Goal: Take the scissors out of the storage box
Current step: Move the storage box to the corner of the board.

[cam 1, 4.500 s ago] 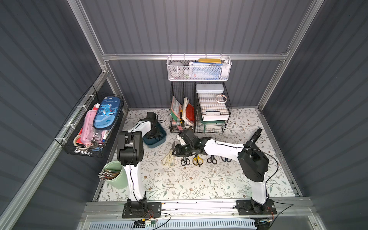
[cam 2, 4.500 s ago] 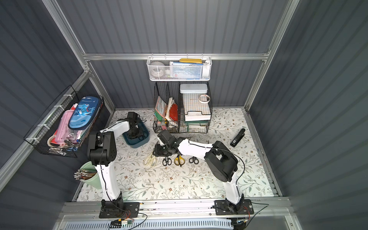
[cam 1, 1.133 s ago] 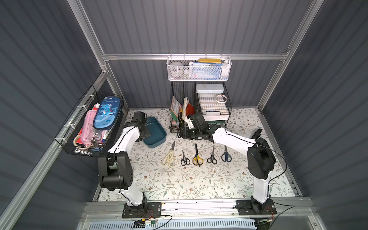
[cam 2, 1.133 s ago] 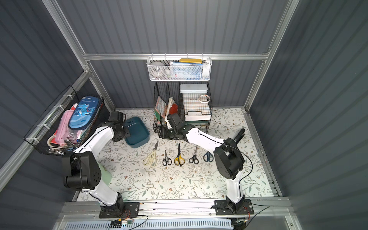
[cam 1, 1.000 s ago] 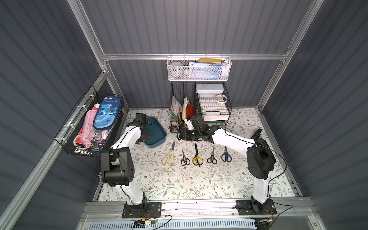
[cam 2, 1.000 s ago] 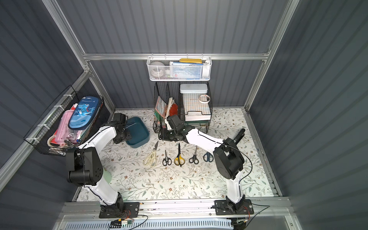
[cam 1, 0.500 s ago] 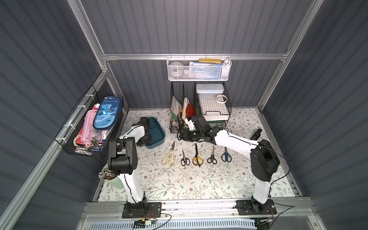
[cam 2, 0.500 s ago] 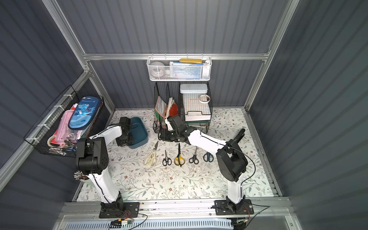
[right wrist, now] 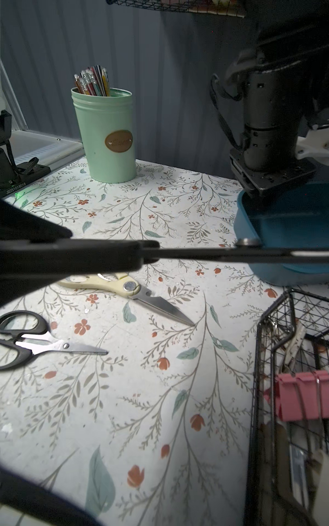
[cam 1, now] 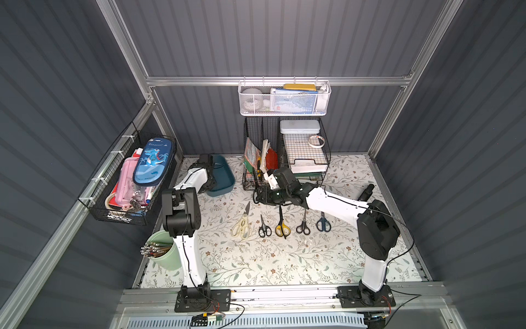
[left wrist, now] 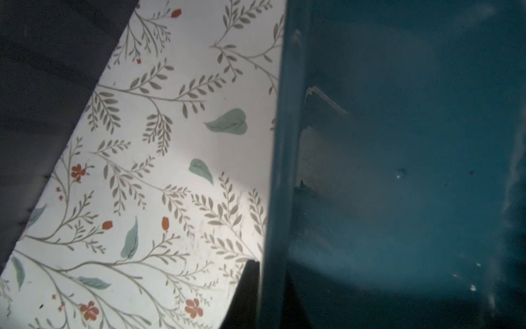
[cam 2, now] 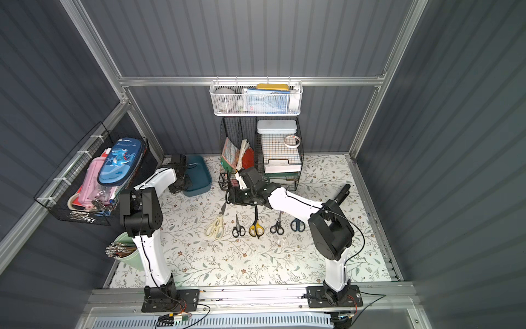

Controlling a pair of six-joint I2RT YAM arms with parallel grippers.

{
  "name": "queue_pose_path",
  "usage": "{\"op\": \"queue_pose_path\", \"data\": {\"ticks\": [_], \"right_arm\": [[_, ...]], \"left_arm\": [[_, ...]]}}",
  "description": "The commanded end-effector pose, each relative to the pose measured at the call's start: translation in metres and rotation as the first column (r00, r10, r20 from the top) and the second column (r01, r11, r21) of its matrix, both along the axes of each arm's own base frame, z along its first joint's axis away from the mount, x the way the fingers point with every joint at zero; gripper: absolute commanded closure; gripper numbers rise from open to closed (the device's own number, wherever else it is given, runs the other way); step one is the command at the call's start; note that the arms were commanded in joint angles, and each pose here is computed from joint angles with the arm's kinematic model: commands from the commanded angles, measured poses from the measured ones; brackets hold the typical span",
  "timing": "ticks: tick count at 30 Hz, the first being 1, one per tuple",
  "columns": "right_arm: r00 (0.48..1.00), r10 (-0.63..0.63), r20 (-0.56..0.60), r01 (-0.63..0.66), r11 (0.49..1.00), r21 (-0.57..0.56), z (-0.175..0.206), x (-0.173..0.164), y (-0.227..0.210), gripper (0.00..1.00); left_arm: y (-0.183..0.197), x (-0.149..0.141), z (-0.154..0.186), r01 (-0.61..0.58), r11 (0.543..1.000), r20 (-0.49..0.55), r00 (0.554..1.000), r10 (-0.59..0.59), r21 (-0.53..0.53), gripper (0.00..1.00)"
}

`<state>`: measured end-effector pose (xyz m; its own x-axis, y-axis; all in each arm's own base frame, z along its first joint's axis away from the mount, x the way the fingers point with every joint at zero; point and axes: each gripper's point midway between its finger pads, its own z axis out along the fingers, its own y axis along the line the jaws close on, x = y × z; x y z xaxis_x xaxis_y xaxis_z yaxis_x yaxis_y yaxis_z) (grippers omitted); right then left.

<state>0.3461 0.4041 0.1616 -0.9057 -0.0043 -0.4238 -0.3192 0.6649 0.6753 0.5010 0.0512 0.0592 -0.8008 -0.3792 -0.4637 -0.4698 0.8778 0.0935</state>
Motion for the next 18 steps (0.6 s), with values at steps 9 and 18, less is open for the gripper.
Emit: {"op": "queue_pose_path", "data": {"ticks": [9, 18], "right_arm": [[0.999, 0.05, 0.004, -0.05, 0.997, 0.056, 0.013, -0.019, 0.049, 0.89], [0.997, -0.031, -0.074, 0.038, 0.995, 0.095, -0.005, -0.034, 0.074, 0.9]], "left_arm": [[0.007, -0.007, 0.023, 0.029, 0.999, -0.005, 1.0, -0.029, 0.036, 0.56], [-0.02, -0.023, 0.096, 0.118, 0.993, 0.145, 0.983, -0.113, -0.024, 0.49]]}}
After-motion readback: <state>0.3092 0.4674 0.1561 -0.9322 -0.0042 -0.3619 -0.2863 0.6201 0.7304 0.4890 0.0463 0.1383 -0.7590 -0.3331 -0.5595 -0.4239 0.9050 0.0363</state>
